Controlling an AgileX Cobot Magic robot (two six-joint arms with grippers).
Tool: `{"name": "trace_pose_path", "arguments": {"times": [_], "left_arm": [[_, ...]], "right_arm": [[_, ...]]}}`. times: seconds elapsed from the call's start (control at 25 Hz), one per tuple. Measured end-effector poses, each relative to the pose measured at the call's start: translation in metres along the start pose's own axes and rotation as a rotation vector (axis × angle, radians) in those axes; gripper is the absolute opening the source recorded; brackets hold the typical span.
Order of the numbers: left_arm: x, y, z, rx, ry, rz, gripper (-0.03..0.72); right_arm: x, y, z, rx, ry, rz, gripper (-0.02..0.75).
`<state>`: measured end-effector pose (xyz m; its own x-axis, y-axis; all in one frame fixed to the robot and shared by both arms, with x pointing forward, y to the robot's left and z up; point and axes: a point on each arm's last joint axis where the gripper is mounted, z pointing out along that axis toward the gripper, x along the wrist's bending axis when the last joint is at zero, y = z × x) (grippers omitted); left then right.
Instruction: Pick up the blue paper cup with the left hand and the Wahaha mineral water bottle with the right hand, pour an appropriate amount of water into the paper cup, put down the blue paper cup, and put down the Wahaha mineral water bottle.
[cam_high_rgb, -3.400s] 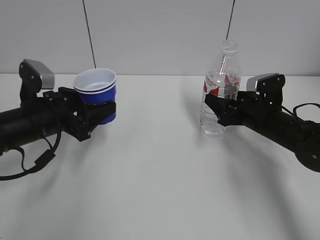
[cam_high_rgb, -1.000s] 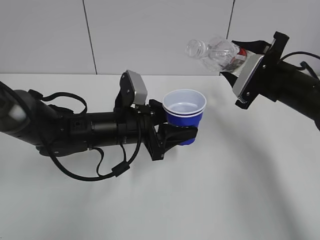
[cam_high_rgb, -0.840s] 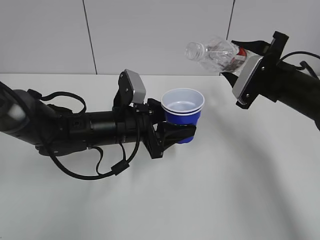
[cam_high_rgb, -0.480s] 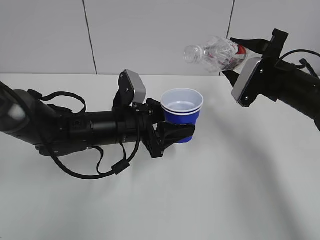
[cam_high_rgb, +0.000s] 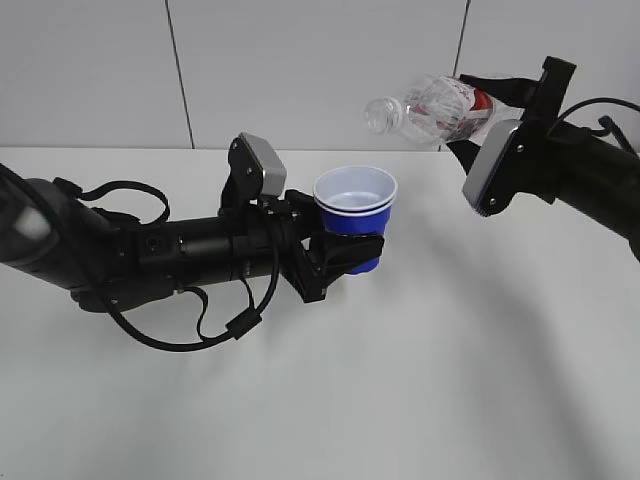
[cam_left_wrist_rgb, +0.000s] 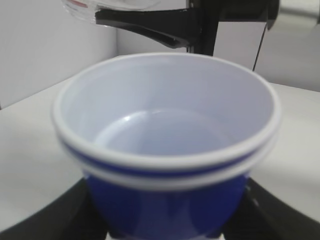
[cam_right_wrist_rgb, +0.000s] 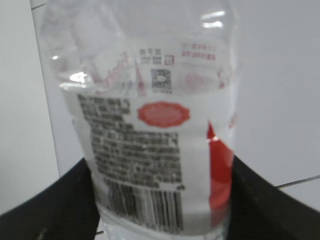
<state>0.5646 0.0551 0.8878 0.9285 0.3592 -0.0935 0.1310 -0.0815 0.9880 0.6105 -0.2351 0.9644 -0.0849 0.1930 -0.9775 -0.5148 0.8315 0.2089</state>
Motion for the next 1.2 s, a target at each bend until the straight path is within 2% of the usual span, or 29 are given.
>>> {"name": "trace_pose_path", "arguments": {"times": [1.2], "left_arm": [[-0.0033, -0.0016, 0.0, 0.018, -0.036, 0.022, 0.447]], "right_arm": [[-0.0005, 0.0002, 0.0, -0.002, -0.006, -0.164, 0.476]]}}
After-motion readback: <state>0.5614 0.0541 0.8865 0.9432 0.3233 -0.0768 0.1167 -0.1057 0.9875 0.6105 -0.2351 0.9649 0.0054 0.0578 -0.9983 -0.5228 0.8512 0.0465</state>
